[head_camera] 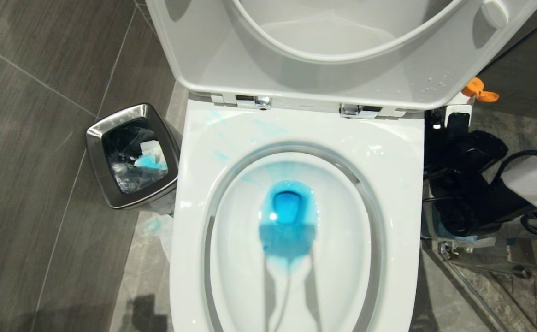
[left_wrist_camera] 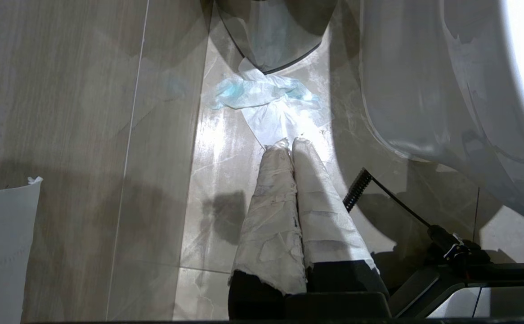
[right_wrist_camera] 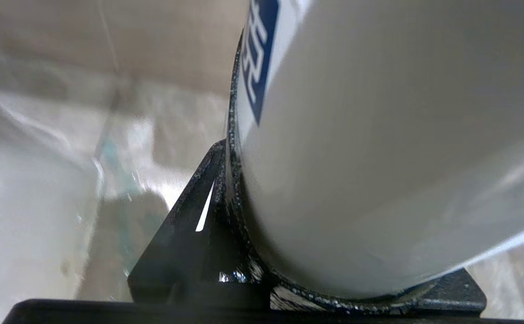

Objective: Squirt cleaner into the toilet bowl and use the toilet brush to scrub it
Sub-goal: Pour in the cleaning agent

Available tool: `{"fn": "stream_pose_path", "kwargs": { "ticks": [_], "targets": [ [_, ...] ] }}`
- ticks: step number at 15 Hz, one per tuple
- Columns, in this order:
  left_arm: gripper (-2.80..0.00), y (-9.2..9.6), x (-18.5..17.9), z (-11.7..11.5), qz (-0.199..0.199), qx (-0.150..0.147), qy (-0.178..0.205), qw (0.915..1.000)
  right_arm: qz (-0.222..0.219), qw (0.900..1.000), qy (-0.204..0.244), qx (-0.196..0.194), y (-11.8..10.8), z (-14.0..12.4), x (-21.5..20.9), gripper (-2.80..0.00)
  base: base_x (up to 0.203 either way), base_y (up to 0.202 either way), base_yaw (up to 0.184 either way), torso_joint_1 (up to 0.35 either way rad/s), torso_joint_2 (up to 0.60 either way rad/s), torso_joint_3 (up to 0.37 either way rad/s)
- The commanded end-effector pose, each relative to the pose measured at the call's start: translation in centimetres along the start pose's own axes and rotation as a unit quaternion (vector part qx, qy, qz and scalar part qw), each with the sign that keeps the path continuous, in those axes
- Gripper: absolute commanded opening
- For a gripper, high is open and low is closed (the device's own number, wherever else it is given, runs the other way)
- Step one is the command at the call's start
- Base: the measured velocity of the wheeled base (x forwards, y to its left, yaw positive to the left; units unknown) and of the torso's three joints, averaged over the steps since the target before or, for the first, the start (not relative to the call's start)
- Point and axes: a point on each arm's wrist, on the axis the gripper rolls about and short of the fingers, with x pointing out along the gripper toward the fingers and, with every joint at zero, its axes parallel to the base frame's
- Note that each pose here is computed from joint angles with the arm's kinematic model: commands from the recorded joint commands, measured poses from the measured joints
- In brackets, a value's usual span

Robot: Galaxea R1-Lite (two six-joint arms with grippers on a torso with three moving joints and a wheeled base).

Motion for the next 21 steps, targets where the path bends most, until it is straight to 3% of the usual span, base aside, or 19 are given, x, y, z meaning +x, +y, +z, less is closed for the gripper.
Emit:
{"fn": "stream_pose_path", "kwargs": {
  "ticks": [1,7,13,21],
  "targets": [
    [-2.8,0.0,0.0,0.0,0.0,0.0,0.001,1.0,-0.005,1.0,-0.026,0.006,-1.1,3.8,-0.8,-2.8,0.0,0.0,0.0,0.0,0.0,0.0],
    [-2.8,0.0,0.0,0.0,0.0,0.0,0.001,1.0,-0.001,1.0,-0.002,0.0,-3.2,7.3,-5.4,-2.8,0.0,0.0,0.0,0.0,0.0,0.0],
    [-2.8,0.0,0.0,0.0,0.0,0.0,0.001,1.0,-0.002,1.0,-0.014,0.004,-4.9,11.3,-8.4,-2.8,0.0,0.0,0.0,0.0,0.0,0.0],
    [-2.8,0.0,0.0,0.0,0.0,0.0,0.001,1.0,0.01,0.998,0.056,0.01,-6.7,15.9,-11.3,-2.8,0.0,0.0,0.0,0.0,0.0,0.0]
  ]
}}
